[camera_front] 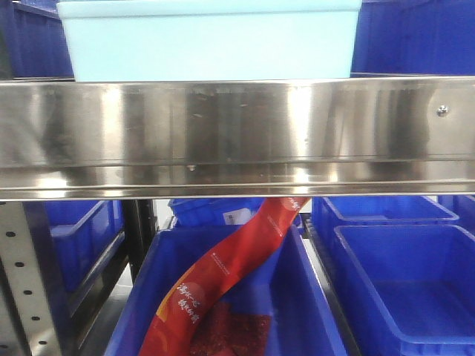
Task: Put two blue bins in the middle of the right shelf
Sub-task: 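Push the teal bin with both grippers onto the upper shelf rollers, then open both grippers and release the teal bin on the shelf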
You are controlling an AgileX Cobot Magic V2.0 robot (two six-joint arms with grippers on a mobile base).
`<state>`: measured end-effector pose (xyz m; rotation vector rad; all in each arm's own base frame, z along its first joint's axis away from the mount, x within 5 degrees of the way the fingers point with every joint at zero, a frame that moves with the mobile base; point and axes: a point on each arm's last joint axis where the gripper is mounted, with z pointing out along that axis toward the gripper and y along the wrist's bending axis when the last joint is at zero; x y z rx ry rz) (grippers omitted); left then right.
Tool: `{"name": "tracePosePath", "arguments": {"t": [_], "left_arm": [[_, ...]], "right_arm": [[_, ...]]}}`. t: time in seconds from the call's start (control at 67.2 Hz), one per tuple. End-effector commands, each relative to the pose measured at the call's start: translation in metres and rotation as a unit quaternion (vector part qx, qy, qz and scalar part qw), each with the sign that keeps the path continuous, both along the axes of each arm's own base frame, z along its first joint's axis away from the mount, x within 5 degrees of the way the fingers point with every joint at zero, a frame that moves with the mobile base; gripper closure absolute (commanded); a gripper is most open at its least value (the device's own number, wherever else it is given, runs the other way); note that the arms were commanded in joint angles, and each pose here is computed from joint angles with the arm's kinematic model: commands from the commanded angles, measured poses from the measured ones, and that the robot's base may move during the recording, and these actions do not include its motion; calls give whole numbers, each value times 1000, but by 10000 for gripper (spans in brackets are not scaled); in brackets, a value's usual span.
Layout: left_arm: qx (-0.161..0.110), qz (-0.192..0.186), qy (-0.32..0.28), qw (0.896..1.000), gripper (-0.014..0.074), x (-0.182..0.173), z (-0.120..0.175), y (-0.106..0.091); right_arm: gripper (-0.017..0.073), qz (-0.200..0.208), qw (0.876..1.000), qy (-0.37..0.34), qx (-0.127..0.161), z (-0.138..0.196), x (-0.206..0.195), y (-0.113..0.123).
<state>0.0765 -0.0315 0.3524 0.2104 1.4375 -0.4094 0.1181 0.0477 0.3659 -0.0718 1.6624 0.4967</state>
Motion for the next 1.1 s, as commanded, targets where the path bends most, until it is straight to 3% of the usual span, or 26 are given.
{"name": "tracePosePath", "arguments": {"t": [0.0,0.238,0.327,0.417,0.521,0.714,1.086], "left_arm": [[-2,-4,-7,1000,704,-2,1,0],[-2,-4,-7,1000,704,-2,1,0],[-2,-4,-7,1000,704,-2,1,0],[-2,-4,-7,1000,704,-2,1,0],[-2,-4,-7,1000,704,-2,1,0],[-2,-4,-7,1000,704,-2,1,0],[-2,-4,-7,1000,704,-2,1,0]], "right_arm": [[724,2,1000,-11,1,2,-1,0],[724,0,1000,-13,2,2,-3,-2],[724,-26,999,-26,5,4,-8,-10],[724,-72,991,-82,-78,-1,-16,-24],[724,-131,981,-99,-108,-23,-24,-38],[724,-215,967,-66,-116,-83,-39,-54],[724,-218,968,-47,-115,-158,-58,-53]]}}
